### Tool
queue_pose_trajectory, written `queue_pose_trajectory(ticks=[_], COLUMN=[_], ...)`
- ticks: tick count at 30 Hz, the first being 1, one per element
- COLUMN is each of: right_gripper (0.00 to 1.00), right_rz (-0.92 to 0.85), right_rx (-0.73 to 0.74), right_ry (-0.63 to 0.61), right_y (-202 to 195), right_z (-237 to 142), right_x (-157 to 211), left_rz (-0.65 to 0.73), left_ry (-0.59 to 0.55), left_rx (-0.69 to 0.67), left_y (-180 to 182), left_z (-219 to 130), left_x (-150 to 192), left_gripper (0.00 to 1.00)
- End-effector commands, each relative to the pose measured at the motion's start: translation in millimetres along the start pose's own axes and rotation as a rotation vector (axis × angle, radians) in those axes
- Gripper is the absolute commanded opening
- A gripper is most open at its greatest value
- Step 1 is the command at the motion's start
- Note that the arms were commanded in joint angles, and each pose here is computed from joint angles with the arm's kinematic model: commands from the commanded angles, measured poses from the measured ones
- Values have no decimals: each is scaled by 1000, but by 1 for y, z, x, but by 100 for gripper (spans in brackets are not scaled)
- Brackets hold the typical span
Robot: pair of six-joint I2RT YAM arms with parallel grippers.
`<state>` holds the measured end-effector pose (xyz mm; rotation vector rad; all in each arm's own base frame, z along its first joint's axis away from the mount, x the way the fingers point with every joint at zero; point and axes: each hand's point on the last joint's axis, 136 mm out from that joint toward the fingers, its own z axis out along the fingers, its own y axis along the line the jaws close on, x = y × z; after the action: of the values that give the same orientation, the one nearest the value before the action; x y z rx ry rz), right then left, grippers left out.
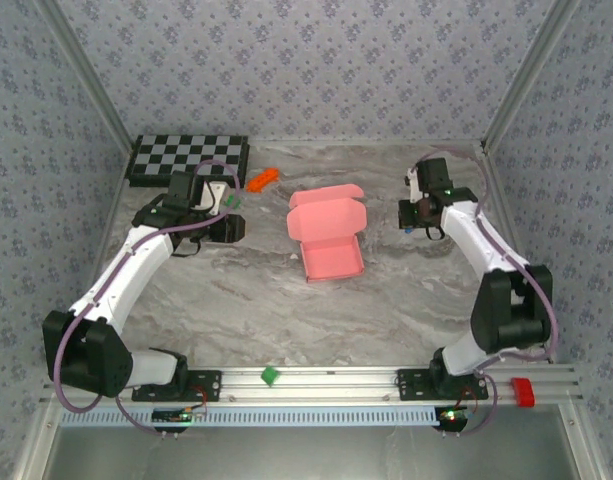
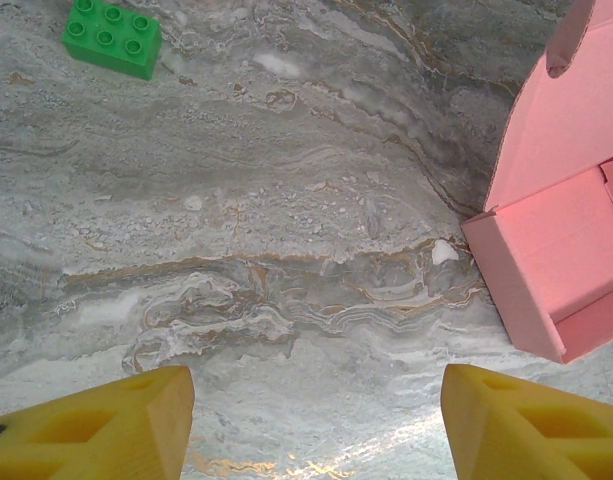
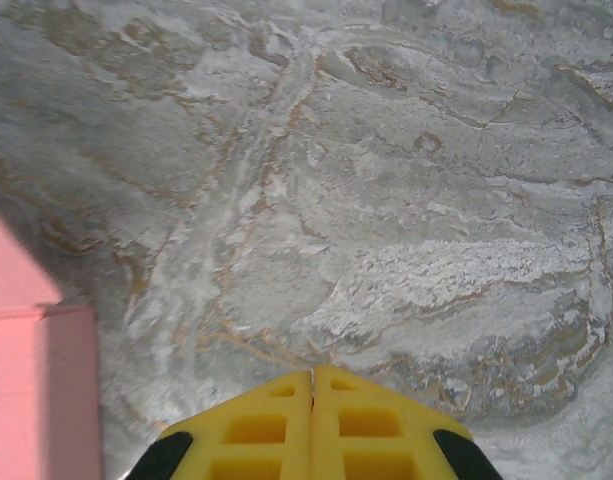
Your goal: Fold the paper box
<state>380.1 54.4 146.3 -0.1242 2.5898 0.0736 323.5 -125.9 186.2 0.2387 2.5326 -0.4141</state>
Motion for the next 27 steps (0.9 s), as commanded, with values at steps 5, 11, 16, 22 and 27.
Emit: queue_pose_trajectory(ticks=[5, 11, 16, 22, 27], right_gripper=[0, 0, 0, 0, 0], right_rz=[-66, -176, -224, -253, -259], right_rx=[-137, -192, -244, -279, -291], right_ry=[15, 7, -2, 33, 68], right_y=[49, 90, 118, 146, 162], right_z=[-21, -24, -22, -3, 16], right_x=[27, 40, 44, 50, 54], left_rz=[19, 18, 15, 12, 11], left_ry=[-43, -44, -48, -52, -50], left_rx=[6, 12, 13, 18, 16], left_y=[-4, -5, -5, -6, -6], left_z=[-16, -16, -17, -17, -16], left_x=[-12, -12, -13, -14, -13], left_gripper=[66, 66, 66, 66, 66])
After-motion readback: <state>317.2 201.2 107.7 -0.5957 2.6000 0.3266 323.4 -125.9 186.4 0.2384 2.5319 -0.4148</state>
